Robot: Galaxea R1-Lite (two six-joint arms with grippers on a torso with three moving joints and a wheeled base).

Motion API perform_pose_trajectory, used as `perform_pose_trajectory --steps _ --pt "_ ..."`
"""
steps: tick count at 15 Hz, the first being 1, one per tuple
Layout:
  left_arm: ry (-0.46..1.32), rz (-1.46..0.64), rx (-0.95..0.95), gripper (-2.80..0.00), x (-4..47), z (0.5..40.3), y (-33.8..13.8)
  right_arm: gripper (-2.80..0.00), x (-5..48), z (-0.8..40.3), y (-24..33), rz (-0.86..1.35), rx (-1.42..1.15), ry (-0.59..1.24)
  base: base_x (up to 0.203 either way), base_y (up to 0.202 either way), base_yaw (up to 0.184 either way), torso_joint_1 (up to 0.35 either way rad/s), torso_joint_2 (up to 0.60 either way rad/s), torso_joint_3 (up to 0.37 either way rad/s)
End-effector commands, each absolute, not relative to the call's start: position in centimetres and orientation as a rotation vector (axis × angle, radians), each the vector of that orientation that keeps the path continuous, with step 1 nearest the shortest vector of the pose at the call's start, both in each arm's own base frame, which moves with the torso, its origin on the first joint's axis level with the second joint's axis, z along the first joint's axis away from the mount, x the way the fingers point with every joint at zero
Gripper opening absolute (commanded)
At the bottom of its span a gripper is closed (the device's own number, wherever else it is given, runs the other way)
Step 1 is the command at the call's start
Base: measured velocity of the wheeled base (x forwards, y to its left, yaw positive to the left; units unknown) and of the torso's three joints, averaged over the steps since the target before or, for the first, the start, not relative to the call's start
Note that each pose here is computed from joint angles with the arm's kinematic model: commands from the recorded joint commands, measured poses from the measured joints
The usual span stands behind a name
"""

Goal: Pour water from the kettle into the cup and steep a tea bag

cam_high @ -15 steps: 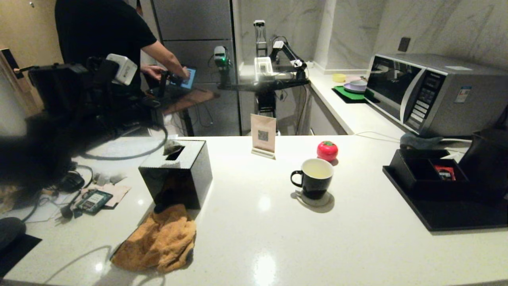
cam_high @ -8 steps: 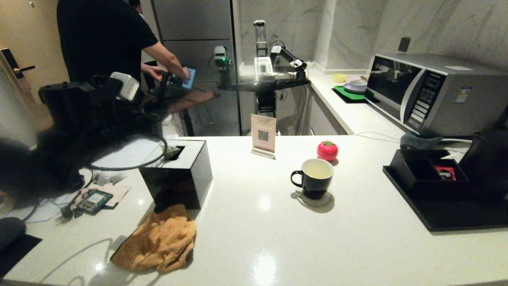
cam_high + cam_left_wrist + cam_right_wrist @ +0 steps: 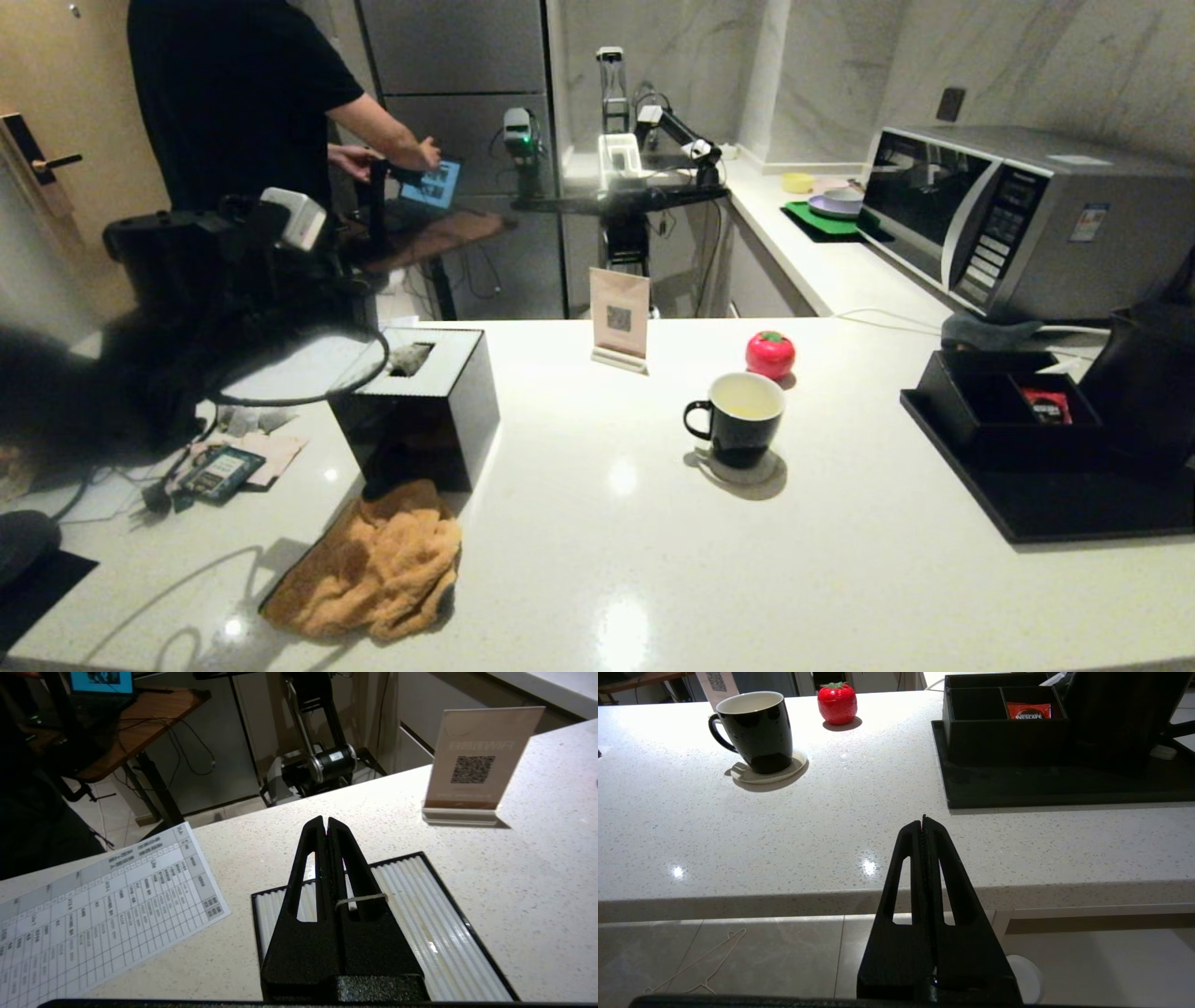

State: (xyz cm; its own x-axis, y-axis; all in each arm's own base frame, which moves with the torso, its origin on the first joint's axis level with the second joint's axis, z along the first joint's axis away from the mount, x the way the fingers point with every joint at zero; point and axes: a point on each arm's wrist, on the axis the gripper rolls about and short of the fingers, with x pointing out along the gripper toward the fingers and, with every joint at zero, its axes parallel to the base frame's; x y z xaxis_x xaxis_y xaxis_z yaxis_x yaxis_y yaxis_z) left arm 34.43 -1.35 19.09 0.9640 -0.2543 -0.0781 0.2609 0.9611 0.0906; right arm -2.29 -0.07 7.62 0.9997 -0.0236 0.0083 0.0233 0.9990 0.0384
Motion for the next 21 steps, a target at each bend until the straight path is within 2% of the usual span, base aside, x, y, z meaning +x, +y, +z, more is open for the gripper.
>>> perform_pose_trajectory --steps 1,7,13,21 --pt "0.066 -0.254 0.099 -2.8 34.9 18.6 -1.1 -2.8 -2.3 7.6 -0.1 -0.024 0.038 -0.008 0.0 0.0 0.0 0.0 0.0 0.0" --pt "0.07 -0.225 0.098 -2.8 35.1 17.9 0.0 -2.8 -2.3 7.6 -0.1 -0.024 0.038 -0.008 0.0 0.0 0.0 0.0 0.0 0.0" --pt "0.095 -0.248 0.096 -2.8 35.6 16.2 -0.8 -2.8 -2.3 7.6 -0.1 -0.023 0.038 -0.008 0.0 0.0 0.0 0.0 0.0 0.0" --pt "0.047 -0.268 0.099 -2.8 36.3 16.3 -1.6 -2.8 -2.3 7.6 -0.1 -0.023 0.038 -0.008 0.0 0.0 0.0 0.0 0.0 0.0"
